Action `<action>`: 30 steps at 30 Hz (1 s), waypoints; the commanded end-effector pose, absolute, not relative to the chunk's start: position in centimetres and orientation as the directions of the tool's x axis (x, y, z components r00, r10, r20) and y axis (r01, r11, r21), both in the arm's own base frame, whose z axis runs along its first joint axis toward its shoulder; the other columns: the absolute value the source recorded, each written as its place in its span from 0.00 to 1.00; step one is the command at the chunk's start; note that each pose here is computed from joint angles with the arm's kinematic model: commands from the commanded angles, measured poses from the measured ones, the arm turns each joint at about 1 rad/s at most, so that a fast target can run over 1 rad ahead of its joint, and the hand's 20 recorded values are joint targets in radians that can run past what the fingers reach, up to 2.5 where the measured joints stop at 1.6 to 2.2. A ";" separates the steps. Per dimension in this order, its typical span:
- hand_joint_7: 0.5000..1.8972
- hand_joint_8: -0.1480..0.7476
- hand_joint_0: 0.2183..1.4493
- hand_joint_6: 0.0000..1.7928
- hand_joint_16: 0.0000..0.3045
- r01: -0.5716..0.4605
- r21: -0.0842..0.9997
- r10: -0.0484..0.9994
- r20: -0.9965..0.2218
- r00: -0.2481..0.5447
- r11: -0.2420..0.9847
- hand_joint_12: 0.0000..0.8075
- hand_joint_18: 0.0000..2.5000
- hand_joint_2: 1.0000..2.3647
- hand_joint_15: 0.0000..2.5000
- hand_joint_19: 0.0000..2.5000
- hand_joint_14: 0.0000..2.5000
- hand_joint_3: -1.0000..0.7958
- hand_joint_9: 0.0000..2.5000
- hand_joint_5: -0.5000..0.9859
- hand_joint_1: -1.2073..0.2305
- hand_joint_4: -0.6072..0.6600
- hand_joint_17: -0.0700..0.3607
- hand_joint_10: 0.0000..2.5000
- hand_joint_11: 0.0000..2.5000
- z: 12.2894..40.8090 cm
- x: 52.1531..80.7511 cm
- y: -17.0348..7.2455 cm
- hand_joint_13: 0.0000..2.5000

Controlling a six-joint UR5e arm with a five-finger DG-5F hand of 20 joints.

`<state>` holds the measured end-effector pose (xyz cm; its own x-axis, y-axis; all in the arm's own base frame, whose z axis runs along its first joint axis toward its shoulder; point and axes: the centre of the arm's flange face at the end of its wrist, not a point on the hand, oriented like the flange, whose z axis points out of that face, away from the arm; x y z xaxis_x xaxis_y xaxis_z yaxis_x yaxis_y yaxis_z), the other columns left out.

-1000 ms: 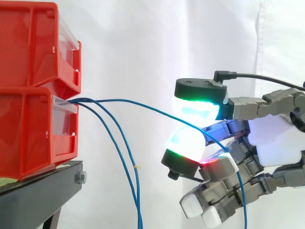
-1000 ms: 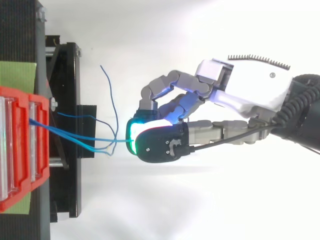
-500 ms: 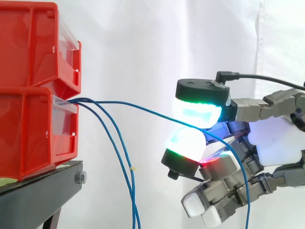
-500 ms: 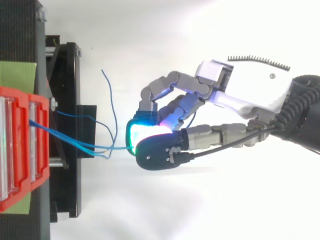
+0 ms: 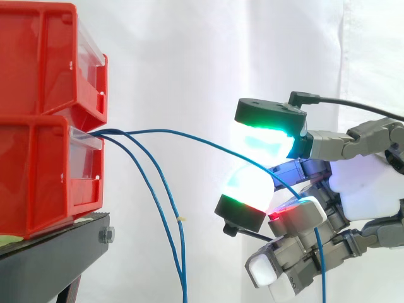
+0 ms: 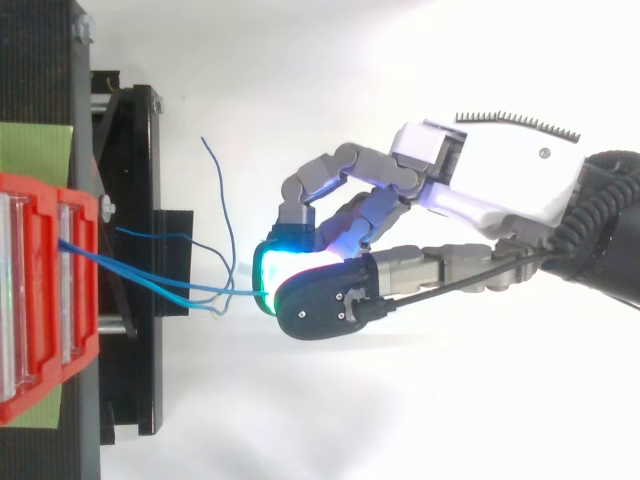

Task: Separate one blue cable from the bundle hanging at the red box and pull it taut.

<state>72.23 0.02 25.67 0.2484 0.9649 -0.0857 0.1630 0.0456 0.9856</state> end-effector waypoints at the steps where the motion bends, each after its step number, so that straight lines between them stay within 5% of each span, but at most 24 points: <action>1: 0.34 0.49 0.29 0.53 0.17 0.163 0.986 0.965 -0.086 0.248 0.046 0.45 0.24 0.00 0.24 0.21 0.01 0.28 0.49 0.21 0.48 0.56 0.43 0.01 0.55 25.7 72.2 0.1 0.34; 15: 0.35 0.50 0.27 0.53 0.17 0.162 0.986 0.965 -0.085 0.248 0.045 0.46 0.25 0.00 0.24 0.21 0.01 0.28 0.49 0.20 0.41 0.57 0.43 0.01 0.54 25.7 72.3 0.1 0.35; 25: 0.36 0.48 0.34 0.53 0.16 0.164 0.985 0.965 -0.087 0.247 0.047 0.43 0.25 0.00 0.25 0.21 0.01 0.28 0.49 0.20 0.37 0.56 0.42 0.01 0.55 25.7 72.2 0.1 0.37; 30: 0.39 0.48 0.35 0.53 0.16 0.163 0.986 0.965 -0.086 0.248 0.046 0.43 0.25 0.01 0.25 0.21 0.01 0.36 0.50 0.21 0.36 0.52 0.42 0.01 0.56 25.7 72.2 0.1 0.37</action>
<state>72.23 0.08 25.66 0.2478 0.9650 -0.0863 0.1634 0.0462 0.9855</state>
